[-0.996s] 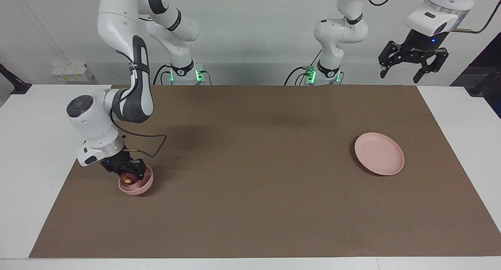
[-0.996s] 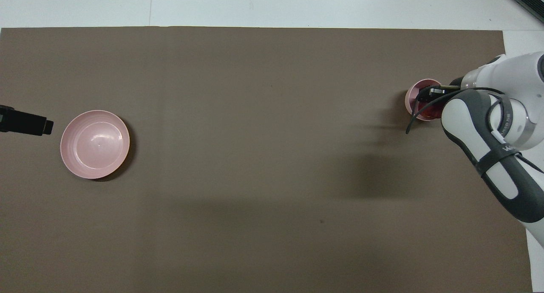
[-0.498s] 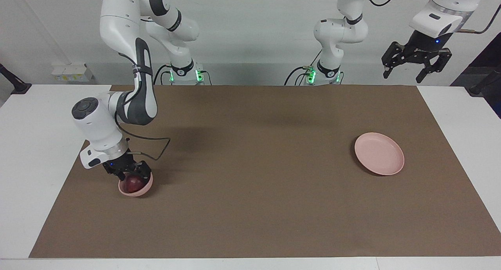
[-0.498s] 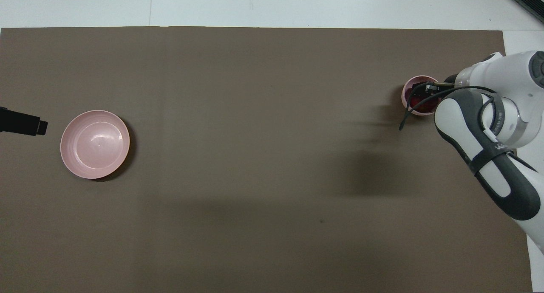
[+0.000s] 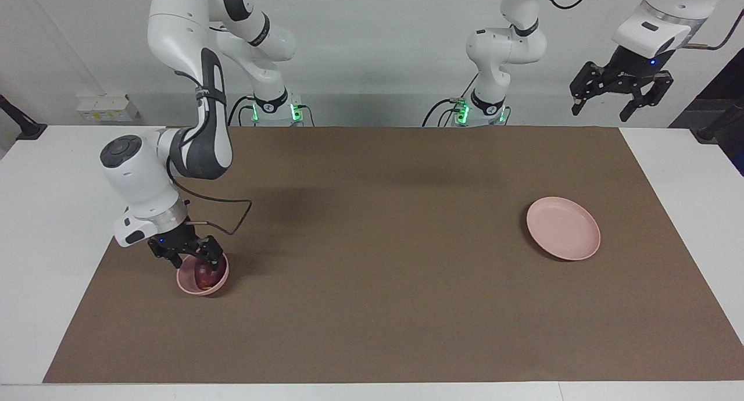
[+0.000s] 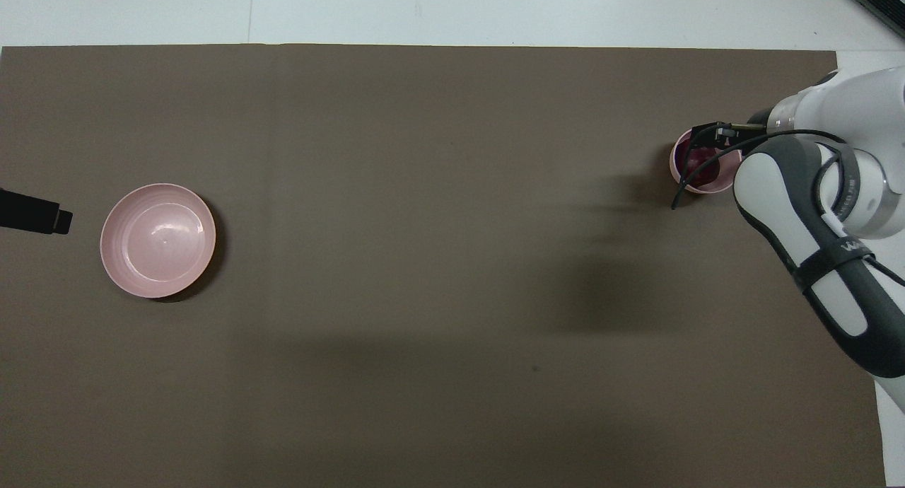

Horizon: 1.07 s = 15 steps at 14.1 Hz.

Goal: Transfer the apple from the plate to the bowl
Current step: 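Lower the apple into the bowl and open the right gripper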

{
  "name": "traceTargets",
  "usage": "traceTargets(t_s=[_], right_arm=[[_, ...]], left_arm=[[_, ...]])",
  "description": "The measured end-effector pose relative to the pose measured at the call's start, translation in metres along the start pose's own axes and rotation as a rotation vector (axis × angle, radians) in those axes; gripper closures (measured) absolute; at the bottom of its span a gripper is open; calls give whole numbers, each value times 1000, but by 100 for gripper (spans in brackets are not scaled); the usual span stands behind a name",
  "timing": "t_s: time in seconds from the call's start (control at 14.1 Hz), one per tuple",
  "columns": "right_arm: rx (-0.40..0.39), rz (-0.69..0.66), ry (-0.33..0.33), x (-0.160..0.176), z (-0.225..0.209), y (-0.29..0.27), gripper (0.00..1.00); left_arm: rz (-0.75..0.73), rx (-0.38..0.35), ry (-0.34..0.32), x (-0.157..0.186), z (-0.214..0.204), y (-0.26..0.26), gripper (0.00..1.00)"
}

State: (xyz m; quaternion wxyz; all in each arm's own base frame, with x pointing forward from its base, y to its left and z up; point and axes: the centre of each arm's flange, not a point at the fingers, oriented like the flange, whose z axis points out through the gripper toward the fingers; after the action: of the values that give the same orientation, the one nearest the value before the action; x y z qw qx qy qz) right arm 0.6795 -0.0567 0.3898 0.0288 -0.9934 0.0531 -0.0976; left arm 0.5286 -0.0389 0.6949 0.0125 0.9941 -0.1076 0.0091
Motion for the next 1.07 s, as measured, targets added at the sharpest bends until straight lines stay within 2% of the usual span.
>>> traceTargets(t_s=[0.28, 1.07], right_arm=[[-75, -80, -17, -6, -50, -13, 0], [-100, -61, -137, -55, -172, -25, 0]], left_arm=[[-54, -1, -20, -1, 3, 2, 0], [-70, -2, -24, -2, 3, -2, 0]])
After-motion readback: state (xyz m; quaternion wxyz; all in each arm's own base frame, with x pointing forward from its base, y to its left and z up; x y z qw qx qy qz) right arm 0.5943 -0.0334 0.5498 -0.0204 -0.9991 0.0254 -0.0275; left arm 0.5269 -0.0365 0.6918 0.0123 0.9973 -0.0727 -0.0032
